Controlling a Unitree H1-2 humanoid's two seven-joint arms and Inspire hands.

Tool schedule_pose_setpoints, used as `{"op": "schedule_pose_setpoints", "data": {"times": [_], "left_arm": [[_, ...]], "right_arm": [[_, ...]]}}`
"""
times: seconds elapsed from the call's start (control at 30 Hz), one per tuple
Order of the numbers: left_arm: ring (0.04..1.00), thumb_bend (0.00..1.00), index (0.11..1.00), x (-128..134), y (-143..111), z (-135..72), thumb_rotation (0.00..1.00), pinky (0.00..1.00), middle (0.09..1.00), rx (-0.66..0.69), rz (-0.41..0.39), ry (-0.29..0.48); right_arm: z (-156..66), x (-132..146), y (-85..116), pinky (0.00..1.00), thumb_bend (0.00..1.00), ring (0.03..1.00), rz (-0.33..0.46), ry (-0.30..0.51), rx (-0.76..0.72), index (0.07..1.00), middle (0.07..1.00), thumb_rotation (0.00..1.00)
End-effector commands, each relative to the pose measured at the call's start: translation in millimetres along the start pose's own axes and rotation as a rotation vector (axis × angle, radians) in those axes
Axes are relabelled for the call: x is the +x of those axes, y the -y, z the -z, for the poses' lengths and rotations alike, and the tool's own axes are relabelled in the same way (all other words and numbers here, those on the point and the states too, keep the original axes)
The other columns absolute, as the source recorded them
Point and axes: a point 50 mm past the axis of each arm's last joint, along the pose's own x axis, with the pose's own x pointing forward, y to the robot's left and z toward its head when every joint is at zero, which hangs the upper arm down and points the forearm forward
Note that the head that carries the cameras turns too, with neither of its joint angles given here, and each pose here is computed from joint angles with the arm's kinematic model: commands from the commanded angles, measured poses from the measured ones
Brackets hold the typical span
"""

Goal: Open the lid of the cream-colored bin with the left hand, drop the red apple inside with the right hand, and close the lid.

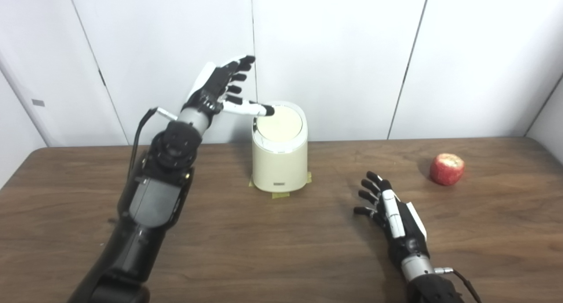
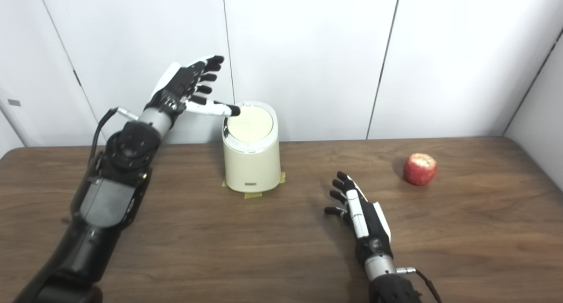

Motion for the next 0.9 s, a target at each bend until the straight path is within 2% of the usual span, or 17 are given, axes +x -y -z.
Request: {"op": "schedule_pose_setpoints", "data": {"times": [0.0, 0.13, 0.3, 0.37, 0.47, 0.6, 0.8, 0.87], "left_arm": [[0.881, 0.95, 0.925, 16.2, -18.2, -35.5, 0.08, 0.78, 0.904, 0.05, -0.036, 0.084], [0.862, 0.95, 0.923, 32.7, -12.2, -44.8, 0.09, 0.74, 0.897, 0.109, -0.009, 0.068], [0.87, 0.94, 0.955, 47.3, -5.8, -56.0, 0.12, 0.74, 0.927, 0.236, 0.041, 0.028], [0.935, 0.94, 0.965, 52.4, -4.0, -60.8, 0.12, 0.87, 0.953, 0.293, 0.052, 0.019], [0.957, 0.95, 0.964, 59.2, -1.4, -65.9, 0.12, 0.87, 0.974, 0.388, 0.062, 0.008], [0.95, 0.95, 0.961, 65.9, 0.7, -67.1, 0.11, 0.82, 0.989, 0.557, 0.069, 0.029], [0.914, 0.96, 0.949, 71.0, 2.7, -69.0, 0.06, 0.81, 0.947, 0.673, 0.06, 0.055], [0.916, 0.97, 0.938, 72.7, 3.3, -68.9, 0.05, 0.83, 0.945, 0.726, 0.053, 0.07]], "right_arm": [[-7.7, 6.4, -2.9, 0.71, 0.46, 0.863, -0.005, 0.031, -0.009, 0.909, 0.894, 1.0], [-7.5, 7.2, -3.1, 0.72, 0.47, 0.867, -0.003, 0.031, -0.005, 0.91, 0.897, 1.0], [-8.0, 7.0, -4.5, 0.72, 0.47, 0.867, -0.008, 0.037, -0.01, 0.913, 0.898, 1.0], [-7.7, 7.9, -5.2, 0.72, 0.47, 0.866, -0.009, 0.038, -0.005, 0.91, 0.896, 1.0], [-7.8, 8.3, -7.1, 0.72, 0.47, 0.865, -0.004, 0.031, 0.01, 0.904, 0.896, 1.0], [-8.5, 8.9, -9.4, 0.73, 0.48, 0.868, -0.01, 0.031, 0.013, 0.906, 0.898, 1.0], [-9.9, 9.3, -12.3, 0.75, 0.5, 0.874, -0.017, 0.037, 0.034, 0.907, 0.902, 1.0], [-10.5, 9.6, -13.3, 0.74, 0.5, 0.871, -0.016, 0.039, 0.033, 0.906, 0.898, 1.0]]}}
